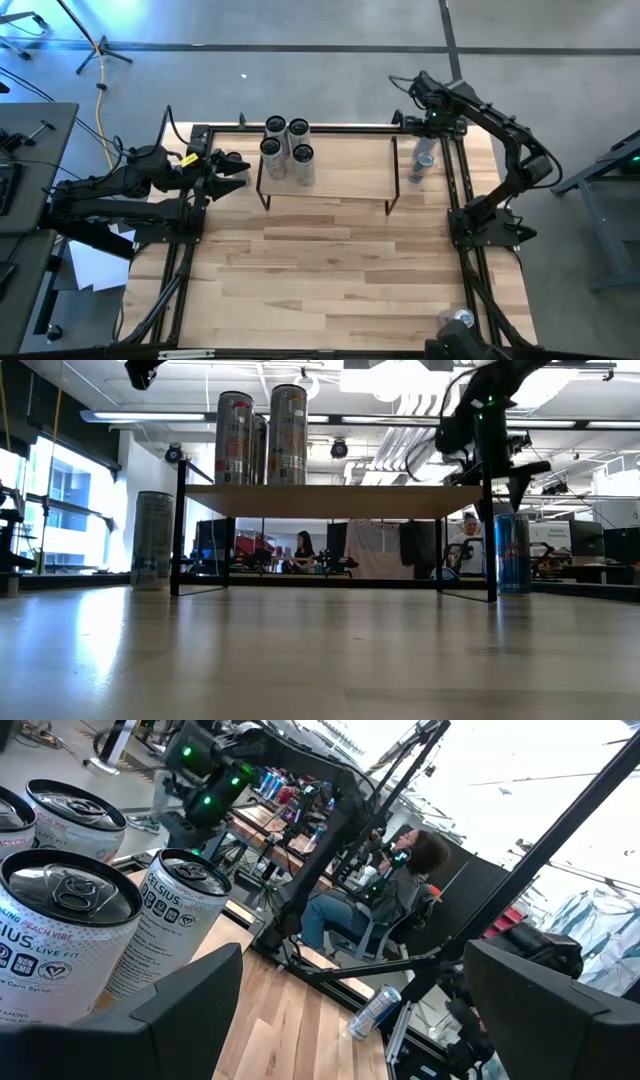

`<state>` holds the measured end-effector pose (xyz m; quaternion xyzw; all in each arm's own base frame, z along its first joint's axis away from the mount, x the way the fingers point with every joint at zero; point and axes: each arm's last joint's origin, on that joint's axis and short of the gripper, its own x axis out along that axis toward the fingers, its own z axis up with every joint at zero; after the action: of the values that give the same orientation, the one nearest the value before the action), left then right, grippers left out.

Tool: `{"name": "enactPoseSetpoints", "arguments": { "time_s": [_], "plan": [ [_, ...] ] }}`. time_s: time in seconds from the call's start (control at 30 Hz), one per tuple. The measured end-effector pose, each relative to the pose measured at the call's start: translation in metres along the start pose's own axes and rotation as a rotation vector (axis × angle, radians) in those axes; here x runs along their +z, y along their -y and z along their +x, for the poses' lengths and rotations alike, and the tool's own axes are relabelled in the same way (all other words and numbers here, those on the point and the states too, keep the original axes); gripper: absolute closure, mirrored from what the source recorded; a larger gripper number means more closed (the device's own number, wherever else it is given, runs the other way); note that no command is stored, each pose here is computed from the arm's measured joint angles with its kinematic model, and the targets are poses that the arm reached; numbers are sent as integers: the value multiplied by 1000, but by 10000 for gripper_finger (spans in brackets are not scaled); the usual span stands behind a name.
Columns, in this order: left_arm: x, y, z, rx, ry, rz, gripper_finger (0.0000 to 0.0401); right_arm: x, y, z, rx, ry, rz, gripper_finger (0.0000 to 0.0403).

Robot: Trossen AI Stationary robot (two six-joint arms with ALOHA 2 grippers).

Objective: Place canned beverage on shelf
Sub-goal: Put the right white blue soda can on the shelf

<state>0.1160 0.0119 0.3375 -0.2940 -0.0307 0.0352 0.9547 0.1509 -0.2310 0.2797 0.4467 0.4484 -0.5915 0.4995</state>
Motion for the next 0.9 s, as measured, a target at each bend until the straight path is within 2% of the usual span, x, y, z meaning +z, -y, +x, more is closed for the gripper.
{"name": "enactPoseSetpoints", "arguments": {
  "time_s": [0.3,0.57,0.77,0.9],
  "plan": [
    [0,0,0,0,0,-1,50,12,9,-79,98,220,-49,157],
    [0,0,0,1,1,0,50,7,16,-152,190,404,-131,157],
    [0,0,0,2,1,1,50,-3,11,-174,253,461,-171,157],
    [0,0,0,3,2,1,50,-11,0,-178,324,457,-313,157]
  ]
}}
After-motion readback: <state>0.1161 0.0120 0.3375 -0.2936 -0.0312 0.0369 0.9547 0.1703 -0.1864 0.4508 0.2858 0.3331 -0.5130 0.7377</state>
